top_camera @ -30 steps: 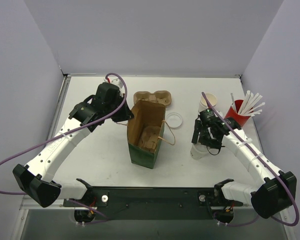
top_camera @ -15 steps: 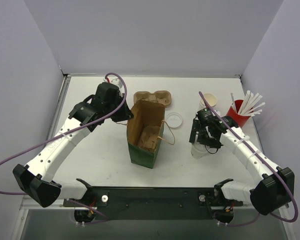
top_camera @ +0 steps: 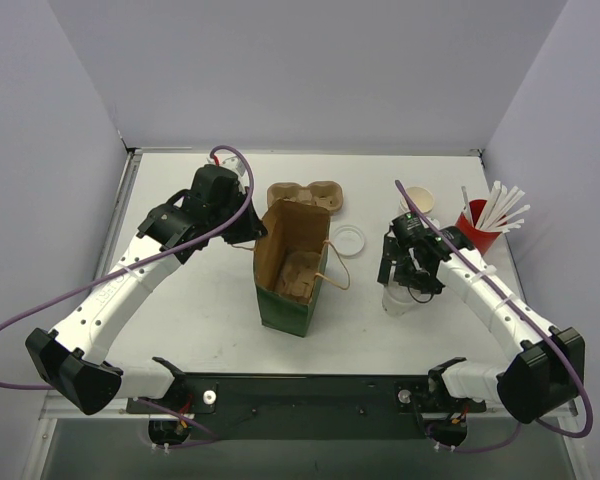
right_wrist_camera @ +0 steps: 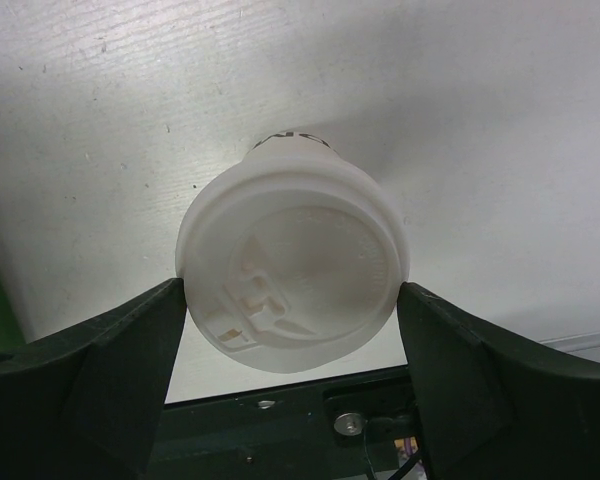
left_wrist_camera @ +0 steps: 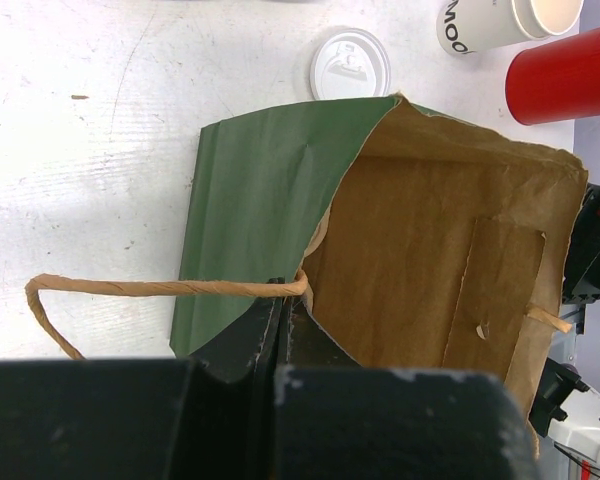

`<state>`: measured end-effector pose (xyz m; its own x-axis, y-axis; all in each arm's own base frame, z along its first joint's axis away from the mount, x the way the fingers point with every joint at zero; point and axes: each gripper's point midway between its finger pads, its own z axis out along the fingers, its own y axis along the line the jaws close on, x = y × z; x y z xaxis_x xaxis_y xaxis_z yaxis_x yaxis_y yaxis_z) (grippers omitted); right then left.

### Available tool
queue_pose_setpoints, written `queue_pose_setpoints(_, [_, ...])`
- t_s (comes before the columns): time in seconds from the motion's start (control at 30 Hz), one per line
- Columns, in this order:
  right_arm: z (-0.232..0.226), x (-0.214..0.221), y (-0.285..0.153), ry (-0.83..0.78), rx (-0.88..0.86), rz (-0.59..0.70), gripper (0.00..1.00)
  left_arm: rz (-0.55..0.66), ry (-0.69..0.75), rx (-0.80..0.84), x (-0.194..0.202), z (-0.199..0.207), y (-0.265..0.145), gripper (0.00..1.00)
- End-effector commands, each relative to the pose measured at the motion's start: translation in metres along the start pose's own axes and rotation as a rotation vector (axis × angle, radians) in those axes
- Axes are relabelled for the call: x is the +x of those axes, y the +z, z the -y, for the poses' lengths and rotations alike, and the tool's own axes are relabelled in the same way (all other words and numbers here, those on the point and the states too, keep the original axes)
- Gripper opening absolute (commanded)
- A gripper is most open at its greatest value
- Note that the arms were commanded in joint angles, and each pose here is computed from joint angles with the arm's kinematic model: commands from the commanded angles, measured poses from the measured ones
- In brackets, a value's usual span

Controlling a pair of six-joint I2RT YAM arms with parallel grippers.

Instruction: Pack the takeout coffee

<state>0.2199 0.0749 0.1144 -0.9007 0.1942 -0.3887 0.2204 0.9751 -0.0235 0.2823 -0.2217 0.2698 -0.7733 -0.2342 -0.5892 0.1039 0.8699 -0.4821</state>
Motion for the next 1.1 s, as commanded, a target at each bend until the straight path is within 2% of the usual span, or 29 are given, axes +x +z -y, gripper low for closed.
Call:
queue_pose_setpoints(0.0, [0.005,-0.002,-0.004,-0.025,0.043,-0.017,0.81,0.050,-0.003,0.051,-0.016,0.013,-0.008,0.00])
queue_pose_setpoints(1.07, [0.010,0.012,-0.006,0.007,-0.006,-0.159,0.77,0.053,-0.003,0.044,-0.016,0.011,-0.009,0.00])
